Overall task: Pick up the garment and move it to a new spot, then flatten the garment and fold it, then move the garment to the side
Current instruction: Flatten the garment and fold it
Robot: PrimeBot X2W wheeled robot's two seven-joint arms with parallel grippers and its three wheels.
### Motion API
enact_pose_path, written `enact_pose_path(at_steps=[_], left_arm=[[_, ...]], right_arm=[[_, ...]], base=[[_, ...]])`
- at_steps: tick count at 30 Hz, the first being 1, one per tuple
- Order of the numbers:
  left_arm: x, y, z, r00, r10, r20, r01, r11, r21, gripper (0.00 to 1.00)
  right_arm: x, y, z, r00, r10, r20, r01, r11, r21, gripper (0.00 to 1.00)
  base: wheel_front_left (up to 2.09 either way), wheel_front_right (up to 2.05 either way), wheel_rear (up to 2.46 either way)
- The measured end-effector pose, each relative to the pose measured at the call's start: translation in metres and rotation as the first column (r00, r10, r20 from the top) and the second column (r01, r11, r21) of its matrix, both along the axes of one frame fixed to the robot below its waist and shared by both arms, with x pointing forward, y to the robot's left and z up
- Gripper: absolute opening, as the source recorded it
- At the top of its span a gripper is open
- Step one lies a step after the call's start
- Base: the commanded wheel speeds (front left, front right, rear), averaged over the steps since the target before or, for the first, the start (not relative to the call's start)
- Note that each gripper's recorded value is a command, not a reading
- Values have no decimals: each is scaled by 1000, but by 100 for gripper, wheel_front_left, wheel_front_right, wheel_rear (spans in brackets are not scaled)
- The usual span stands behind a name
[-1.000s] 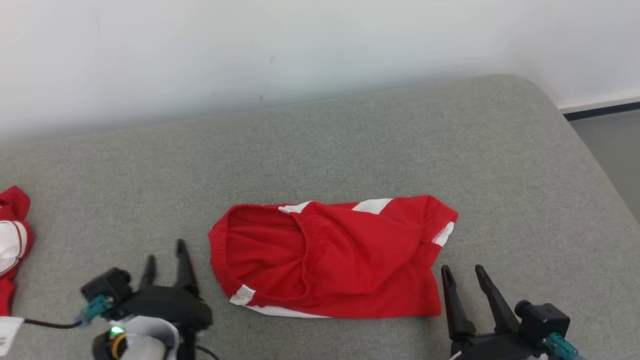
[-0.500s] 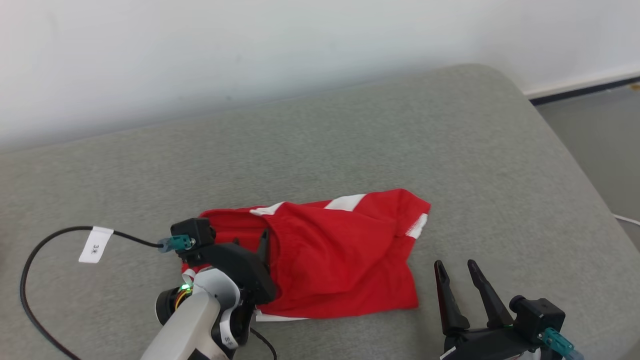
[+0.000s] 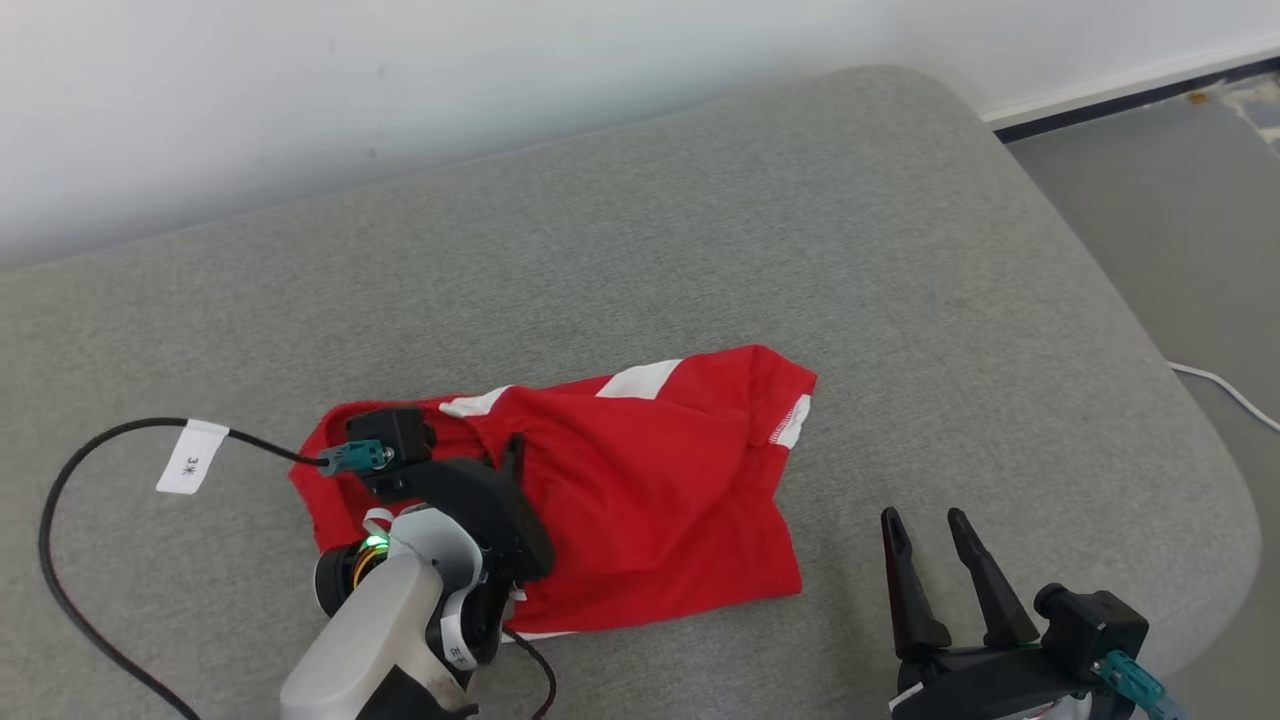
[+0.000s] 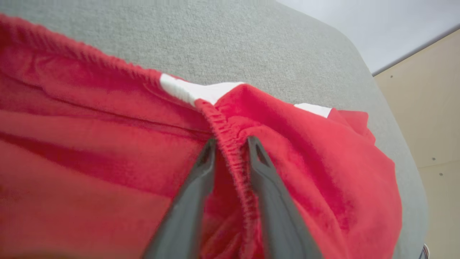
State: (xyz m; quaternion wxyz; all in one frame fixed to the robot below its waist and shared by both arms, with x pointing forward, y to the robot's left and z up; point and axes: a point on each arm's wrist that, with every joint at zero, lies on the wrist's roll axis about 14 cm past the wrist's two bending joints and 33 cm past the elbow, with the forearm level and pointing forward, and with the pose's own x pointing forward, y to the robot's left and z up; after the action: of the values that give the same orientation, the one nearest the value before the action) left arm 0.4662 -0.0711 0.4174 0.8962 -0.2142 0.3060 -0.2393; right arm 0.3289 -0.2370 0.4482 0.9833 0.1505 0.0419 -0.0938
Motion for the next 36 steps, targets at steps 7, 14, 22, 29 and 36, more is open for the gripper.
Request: enact_pose_path(at_steps=[7,14,22,29,36], left_arm=[[5,22,19,994,81,67,-75,993,-93,0],[-34,54,25,994,108,-1,-106,972,-211,0],[-83,109,20,976,208,-70,-217,961,-173,0],[-113,119,12,963,231,-140,-251,955,-155,0],[-124,155,-18,959,260,-115,-254,965,71,0]], right_arm=[[9,10,-3,999,40,-6,-40,999,-4,100],[25,38,-5,991,131,-1,-131,991,2,100],[38,60,-7,979,205,-1,-205,979,5,100],[43,71,-9,971,238,-6,-238,971,4,100],[41,64,-15,974,223,-30,-224,975,-14,100]], base=[[0,0,0],[0,0,0],[0,0,0],[0,0,0],[0,0,0]])
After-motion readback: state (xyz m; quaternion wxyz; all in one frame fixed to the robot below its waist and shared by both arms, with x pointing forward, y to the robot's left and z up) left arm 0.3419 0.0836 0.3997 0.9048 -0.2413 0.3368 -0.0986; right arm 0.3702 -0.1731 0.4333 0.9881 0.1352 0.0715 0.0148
